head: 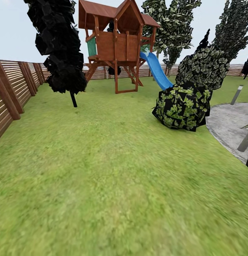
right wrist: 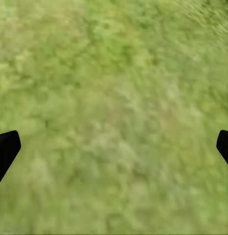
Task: In the garden, pick up the pesticide atomizer on the floor and spray pesticide onto both trees until each tree trunk is fully covered.
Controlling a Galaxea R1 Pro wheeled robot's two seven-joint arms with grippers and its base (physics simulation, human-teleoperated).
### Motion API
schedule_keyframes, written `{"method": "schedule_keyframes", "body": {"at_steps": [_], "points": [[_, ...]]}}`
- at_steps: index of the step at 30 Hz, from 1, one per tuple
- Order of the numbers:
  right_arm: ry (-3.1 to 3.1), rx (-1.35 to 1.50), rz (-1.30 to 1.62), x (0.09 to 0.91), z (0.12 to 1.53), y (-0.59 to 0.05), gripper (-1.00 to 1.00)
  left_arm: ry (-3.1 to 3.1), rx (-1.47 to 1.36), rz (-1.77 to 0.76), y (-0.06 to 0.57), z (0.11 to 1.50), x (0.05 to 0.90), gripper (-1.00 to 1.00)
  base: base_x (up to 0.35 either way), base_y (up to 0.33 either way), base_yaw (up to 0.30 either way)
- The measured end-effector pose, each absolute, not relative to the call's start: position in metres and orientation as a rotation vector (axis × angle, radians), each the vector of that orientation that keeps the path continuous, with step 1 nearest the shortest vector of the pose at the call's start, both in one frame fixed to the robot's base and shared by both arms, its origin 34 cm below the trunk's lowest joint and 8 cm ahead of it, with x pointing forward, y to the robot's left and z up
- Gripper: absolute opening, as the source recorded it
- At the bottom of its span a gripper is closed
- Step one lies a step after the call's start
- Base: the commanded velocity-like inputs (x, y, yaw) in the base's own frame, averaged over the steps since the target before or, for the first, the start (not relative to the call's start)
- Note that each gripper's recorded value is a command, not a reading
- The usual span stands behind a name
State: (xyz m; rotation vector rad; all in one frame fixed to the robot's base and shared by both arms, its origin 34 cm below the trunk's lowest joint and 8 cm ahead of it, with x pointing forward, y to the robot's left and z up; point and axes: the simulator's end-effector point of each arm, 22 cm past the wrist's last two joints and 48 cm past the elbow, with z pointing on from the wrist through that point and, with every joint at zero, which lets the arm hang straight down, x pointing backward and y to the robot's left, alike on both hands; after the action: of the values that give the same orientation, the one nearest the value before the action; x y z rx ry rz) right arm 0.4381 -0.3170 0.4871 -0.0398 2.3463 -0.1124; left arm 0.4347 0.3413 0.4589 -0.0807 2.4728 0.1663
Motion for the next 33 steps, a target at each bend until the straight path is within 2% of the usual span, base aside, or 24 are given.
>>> {"method": "schedule_keyframes", "body": {"at_steps": [20, 33], "points": [[2.346, -0.039, -0.113, 0.4381, 0.4871, -0.3172, 1.00, 2.473, -0.081, 0.166, 0.3413, 0.4589, 0.4346, 1.00, 0.339, 0.000, -0.007], [2.346, -0.040, -0.112, 0.4381, 0.4871, -0.3170, 1.00, 2.473, -0.081, 0.166, 0.3412, 0.4589, 0.4347, 1.00, 0.339, 0.000, -0.212]]}}
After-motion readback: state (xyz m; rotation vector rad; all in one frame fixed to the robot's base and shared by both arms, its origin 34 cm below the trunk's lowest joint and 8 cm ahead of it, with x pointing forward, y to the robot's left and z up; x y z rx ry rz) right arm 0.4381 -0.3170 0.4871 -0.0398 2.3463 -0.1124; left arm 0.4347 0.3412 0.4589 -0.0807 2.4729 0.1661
